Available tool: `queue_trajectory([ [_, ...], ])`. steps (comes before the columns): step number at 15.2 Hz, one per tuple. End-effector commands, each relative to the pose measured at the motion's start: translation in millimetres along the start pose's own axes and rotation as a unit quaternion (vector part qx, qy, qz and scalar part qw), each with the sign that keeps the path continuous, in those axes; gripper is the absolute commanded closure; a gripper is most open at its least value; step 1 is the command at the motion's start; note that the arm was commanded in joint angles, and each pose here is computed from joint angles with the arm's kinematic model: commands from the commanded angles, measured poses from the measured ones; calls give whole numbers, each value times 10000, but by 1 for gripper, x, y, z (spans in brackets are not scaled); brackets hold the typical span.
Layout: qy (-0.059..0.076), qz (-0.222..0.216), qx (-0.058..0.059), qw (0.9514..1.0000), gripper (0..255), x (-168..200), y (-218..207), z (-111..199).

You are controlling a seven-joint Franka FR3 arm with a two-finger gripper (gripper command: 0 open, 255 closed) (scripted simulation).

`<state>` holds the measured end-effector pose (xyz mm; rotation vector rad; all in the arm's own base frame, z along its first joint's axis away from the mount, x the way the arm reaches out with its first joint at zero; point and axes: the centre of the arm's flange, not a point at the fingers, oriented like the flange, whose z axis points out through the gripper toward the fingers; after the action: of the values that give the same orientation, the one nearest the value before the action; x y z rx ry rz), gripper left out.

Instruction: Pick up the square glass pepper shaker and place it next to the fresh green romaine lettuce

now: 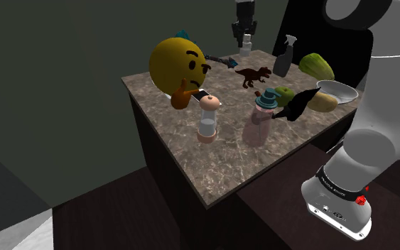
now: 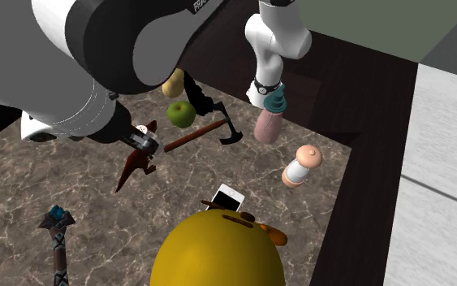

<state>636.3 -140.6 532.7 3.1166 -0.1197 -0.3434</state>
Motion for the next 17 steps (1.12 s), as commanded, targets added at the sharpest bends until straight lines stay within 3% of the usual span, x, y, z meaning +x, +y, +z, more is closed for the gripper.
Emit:
queue_trajectory([
  [1,-1,-4,1,10000,255,-11,25,0],
  [17,-1,-4,1,10000,255,-97,217,22],
])
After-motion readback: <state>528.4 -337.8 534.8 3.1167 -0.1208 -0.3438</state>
